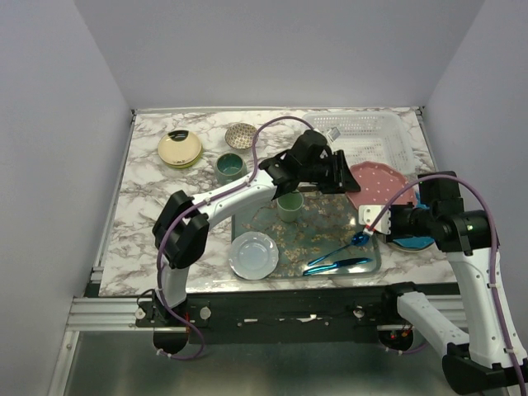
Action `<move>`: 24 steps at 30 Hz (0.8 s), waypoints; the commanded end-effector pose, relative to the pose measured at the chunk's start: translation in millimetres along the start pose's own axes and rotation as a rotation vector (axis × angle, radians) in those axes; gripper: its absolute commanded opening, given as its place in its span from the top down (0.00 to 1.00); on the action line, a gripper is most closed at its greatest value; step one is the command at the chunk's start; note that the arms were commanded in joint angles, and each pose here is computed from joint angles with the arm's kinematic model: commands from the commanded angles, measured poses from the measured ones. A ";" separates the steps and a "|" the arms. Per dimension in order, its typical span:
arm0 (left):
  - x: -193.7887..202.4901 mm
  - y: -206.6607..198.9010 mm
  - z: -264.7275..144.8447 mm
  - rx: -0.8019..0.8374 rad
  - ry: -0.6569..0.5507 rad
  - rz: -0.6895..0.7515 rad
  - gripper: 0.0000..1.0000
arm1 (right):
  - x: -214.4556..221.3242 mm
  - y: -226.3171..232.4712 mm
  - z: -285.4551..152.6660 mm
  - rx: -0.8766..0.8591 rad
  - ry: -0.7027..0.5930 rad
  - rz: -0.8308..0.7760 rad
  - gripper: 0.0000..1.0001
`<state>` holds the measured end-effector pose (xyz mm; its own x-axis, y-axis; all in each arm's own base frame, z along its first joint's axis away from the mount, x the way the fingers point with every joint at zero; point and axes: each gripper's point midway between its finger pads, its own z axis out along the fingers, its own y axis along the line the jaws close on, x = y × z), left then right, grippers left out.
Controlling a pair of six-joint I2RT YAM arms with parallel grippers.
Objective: Place the mixed dishes into the plastic bin
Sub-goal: Pick up the plate at the center of the board.
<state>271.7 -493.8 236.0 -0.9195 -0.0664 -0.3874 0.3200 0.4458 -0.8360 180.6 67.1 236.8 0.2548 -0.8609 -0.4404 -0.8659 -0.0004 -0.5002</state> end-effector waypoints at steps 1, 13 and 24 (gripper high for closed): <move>-2.1 -19.3 -7.1 0.061 -0.014 0.026 0.79 | -10.8 -34.5 -5.5 0.148 -0.031 -0.101 0.99; -19.1 -35.4 -53.8 0.215 -0.140 -0.030 1.00 | -42.2 -35.3 -1.1 0.231 -0.249 0.219 0.78; -33.4 -13.3 -75.0 0.201 -0.259 -0.034 1.00 | -76.1 -54.2 0.2 0.201 -0.456 0.625 0.27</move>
<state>278.1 -432.9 211.3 -0.9203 -0.2378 -0.3105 0.1931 0.4140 -0.8896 196.7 117.8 268.1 0.0316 -0.5641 -0.8251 -0.8520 0.4164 -0.3174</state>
